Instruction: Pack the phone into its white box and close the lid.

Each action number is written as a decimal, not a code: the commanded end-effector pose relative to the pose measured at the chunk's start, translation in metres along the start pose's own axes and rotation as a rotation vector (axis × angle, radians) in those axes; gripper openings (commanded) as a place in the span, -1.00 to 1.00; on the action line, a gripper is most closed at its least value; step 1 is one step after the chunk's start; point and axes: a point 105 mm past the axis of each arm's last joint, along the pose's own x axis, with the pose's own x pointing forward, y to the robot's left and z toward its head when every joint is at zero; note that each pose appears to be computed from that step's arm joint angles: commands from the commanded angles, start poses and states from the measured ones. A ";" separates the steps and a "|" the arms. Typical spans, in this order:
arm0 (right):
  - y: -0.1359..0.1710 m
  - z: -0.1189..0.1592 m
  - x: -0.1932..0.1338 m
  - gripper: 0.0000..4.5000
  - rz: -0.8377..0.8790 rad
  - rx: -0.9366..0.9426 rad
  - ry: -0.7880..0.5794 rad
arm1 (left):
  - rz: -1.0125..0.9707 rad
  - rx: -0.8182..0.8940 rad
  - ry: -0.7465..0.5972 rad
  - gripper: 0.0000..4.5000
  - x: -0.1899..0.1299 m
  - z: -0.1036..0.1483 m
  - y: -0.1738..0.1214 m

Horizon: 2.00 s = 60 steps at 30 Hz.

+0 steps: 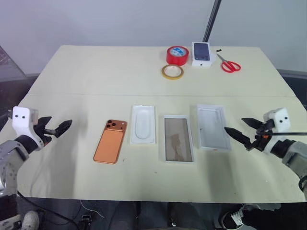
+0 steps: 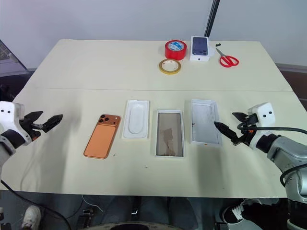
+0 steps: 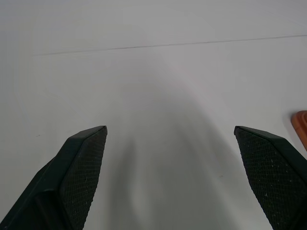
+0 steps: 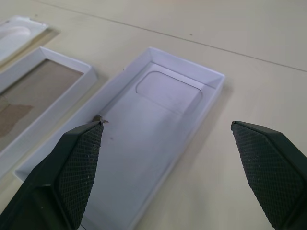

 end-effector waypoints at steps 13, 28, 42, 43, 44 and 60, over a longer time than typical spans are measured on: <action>0.046 0.039 0.025 0.99 0.171 -0.147 -0.089 | -0.192 -0.043 -0.074 0.98 0.029 0.024 -0.068; 0.109 0.054 0.054 0.99 0.365 -0.298 -0.110 | -0.375 -0.238 0.261 0.98 0.068 0.006 -0.198; 0.123 0.027 0.041 1.00 0.480 -0.442 0.054 | -0.345 -0.414 0.412 0.43 0.077 -0.004 -0.222; 0.128 0.022 0.039 1.00 0.515 -0.463 0.080 | -0.333 -0.421 0.414 0.21 0.078 -0.004 -0.221; 0.132 0.017 0.036 1.00 0.547 -0.478 0.102 | -0.321 -0.425 0.415 -0.03 0.080 -0.005 -0.220; 0.166 -0.038 0.039 -0.03 0.740 -0.609 0.314 | -0.285 -0.496 0.363 -1.00 0.082 0.005 -0.211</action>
